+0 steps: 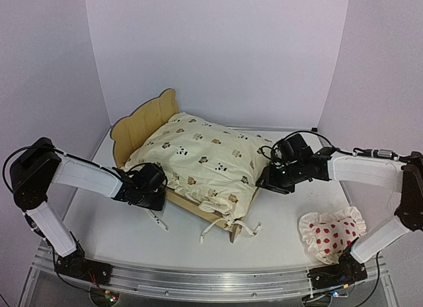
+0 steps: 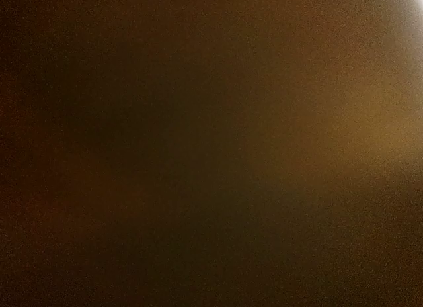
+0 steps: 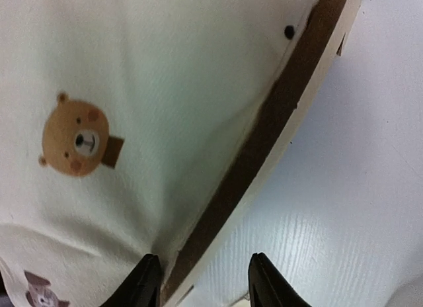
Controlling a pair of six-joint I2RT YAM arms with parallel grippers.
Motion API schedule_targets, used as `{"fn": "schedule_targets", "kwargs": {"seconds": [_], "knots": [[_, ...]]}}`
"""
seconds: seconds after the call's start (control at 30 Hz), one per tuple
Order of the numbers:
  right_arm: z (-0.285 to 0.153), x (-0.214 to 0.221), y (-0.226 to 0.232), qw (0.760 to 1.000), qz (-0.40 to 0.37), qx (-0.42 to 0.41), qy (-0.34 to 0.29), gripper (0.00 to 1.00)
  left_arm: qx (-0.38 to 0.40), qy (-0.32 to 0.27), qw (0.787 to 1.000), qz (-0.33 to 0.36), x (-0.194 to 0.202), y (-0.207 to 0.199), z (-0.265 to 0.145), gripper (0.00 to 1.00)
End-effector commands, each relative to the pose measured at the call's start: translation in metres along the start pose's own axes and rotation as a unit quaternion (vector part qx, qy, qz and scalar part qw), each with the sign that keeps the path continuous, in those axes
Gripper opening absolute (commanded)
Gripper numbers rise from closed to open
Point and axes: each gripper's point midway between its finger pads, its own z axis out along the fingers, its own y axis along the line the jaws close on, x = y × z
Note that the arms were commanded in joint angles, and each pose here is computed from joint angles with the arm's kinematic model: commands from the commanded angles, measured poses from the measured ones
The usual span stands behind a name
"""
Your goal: Set up the pet bed
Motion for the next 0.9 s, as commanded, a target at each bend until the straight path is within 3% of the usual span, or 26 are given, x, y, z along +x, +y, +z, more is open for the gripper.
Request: {"fn": "schedule_targets", "kwargs": {"seconds": [0.0,0.13,0.3,0.6,0.87], "knots": [[-0.030,-0.012,-0.011,0.999,-0.011,-0.005,0.031,0.55,0.007,-0.055,0.998,-0.035,-0.028,0.003,-0.012,0.26],[-0.047,-0.050,-0.014,1.000,-0.012,-0.002,0.001,0.62,0.011,-0.051,0.998,-0.040,-0.022,0.005,-0.016,0.26],[-0.056,-0.118,-0.017,0.999,-0.005,0.007,-0.046,0.63,0.020,-0.049,0.998,-0.045,-0.018,0.006,-0.022,0.26],[-0.011,-0.224,-0.041,0.996,0.025,0.012,-0.079,0.56,0.030,-0.046,0.997,-0.048,-0.014,0.006,-0.026,0.26],[0.049,-0.267,-0.065,0.995,0.070,-0.009,-0.064,0.50,0.039,-0.044,0.997,-0.051,-0.014,0.002,-0.026,0.26]]}}
